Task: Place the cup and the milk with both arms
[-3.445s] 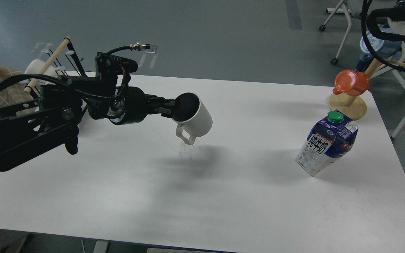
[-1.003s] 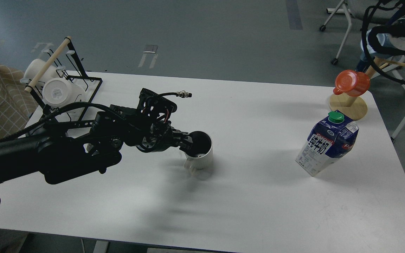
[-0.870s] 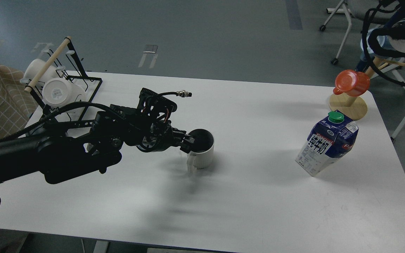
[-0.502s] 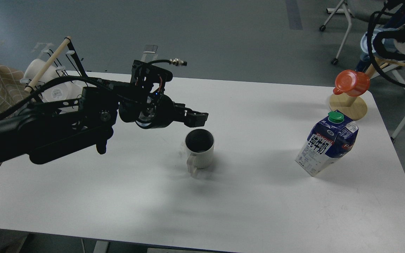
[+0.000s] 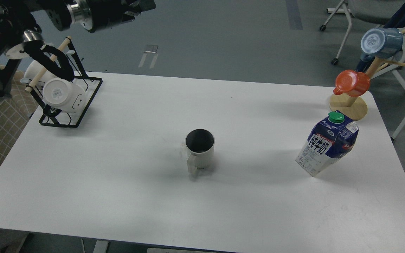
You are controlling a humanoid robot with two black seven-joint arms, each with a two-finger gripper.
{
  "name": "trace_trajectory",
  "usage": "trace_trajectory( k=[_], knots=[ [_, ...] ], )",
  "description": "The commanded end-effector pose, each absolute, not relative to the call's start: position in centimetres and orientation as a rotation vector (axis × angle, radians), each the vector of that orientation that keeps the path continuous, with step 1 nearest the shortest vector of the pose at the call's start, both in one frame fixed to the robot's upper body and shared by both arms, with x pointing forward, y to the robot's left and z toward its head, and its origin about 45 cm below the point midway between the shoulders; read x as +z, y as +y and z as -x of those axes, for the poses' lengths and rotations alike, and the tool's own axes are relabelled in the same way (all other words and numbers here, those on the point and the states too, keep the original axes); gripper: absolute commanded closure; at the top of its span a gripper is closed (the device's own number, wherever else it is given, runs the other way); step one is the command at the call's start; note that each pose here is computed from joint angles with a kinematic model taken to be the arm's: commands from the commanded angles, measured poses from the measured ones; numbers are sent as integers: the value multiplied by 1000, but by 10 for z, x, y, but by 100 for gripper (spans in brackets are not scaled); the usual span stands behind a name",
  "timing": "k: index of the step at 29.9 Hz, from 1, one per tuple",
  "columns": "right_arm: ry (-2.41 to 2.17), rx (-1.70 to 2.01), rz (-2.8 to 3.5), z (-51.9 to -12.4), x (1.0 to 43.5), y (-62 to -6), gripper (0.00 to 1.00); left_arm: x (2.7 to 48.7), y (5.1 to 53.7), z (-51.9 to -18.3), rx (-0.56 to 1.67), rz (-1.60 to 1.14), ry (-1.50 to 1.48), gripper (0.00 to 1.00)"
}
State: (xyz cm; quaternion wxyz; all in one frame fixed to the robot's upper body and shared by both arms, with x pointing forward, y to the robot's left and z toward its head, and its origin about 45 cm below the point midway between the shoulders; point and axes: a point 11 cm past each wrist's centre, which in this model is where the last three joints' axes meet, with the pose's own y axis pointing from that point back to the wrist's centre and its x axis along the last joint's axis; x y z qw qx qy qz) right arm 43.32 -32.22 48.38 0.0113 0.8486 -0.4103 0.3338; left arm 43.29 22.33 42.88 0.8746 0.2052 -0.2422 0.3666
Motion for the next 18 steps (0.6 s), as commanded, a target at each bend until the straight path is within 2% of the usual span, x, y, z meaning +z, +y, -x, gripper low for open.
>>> trace_trajectory(
  k=[1, 5, 11, 16, 18],
  knots=[
    [-1137, 1172, -2401, -394, 470, -345, 0, 403, 214, -433, 754, -341, -394, 2],
    [-1064, 1289, -2191, -363, 470, -364, 0, 387, 214, -442, 946, -142, -334, 2],
    [-995, 1450, -1885, -343, 480, -390, 0, 366, 217, -450, 1121, 46, -301, 2],
    [-918, 1458, -1707, -336, 447, -414, 0, 332, 241, -473, 1330, 10, -225, 2],
    [-898, 1465, -1656, -333, 435, -422, 0, 325, 249, -478, 1346, -12, -211, 2]
  ],
)
